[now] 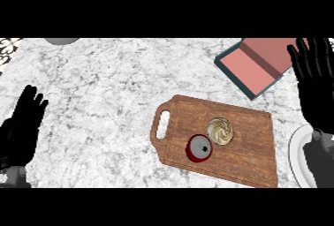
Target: Pick the cupcake from the cutting board and place it in the cardboard box
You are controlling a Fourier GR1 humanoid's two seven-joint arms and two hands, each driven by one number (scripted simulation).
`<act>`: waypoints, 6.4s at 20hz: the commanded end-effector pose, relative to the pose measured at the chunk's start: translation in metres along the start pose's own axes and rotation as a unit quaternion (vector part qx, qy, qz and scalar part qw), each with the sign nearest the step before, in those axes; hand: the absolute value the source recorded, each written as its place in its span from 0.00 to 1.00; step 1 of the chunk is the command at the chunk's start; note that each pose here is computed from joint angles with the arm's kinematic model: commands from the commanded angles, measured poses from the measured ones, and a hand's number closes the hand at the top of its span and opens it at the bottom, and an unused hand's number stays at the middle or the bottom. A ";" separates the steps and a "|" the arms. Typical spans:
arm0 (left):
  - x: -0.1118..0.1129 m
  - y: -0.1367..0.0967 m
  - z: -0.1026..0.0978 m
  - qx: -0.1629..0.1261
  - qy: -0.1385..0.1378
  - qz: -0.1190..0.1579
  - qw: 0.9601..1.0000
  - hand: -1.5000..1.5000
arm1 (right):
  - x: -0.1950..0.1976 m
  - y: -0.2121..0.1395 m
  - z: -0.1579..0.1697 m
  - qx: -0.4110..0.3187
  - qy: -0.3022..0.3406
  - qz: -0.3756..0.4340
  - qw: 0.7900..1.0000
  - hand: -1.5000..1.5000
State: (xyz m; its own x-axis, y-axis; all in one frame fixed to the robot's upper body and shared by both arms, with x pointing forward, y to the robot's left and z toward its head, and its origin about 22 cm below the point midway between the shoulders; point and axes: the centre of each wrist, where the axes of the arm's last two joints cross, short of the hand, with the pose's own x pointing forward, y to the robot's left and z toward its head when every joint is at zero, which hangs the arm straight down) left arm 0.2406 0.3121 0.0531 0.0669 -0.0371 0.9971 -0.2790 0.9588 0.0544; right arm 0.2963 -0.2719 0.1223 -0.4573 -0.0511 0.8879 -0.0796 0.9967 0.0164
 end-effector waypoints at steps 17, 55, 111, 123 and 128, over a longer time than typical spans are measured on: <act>-0.005 -0.001 -0.004 -0.109 0.036 0.014 0.993 0.50 | -0.008 -0.048 0.003 0.242 -0.071 0.123 0.960 0.00; -0.012 0.018 -0.001 -0.107 0.035 0.006 0.994 0.50 | 0.039 0.060 0.003 0.460 0.225 0.487 0.708 0.00; -0.013 0.006 0.003 -0.108 0.029 0.008 0.994 0.50 | -0.087 0.089 0.021 0.479 0.246 0.547 0.641 1.00; 0.006 0.003 -0.003 -0.112 0.032 0.015 0.993 0.50 | -0.097 0.110 0.001 0.459 0.210 0.554 0.662 1.00; 0.001 0.000 -0.012 -0.136 0.025 0.007 0.990 0.50 | -0.100 0.145 -0.043 0.311 0.341 0.566 0.684 1.00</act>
State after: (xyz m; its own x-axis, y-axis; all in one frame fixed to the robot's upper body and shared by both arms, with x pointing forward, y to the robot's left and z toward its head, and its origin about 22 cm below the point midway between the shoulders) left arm 0.2476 0.3177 0.0534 0.1210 -0.0046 0.9926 -0.0405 0.9991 0.0095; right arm 0.3475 -0.1378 0.0456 -0.2383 0.9541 0.1813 -0.4845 0.0450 -0.8736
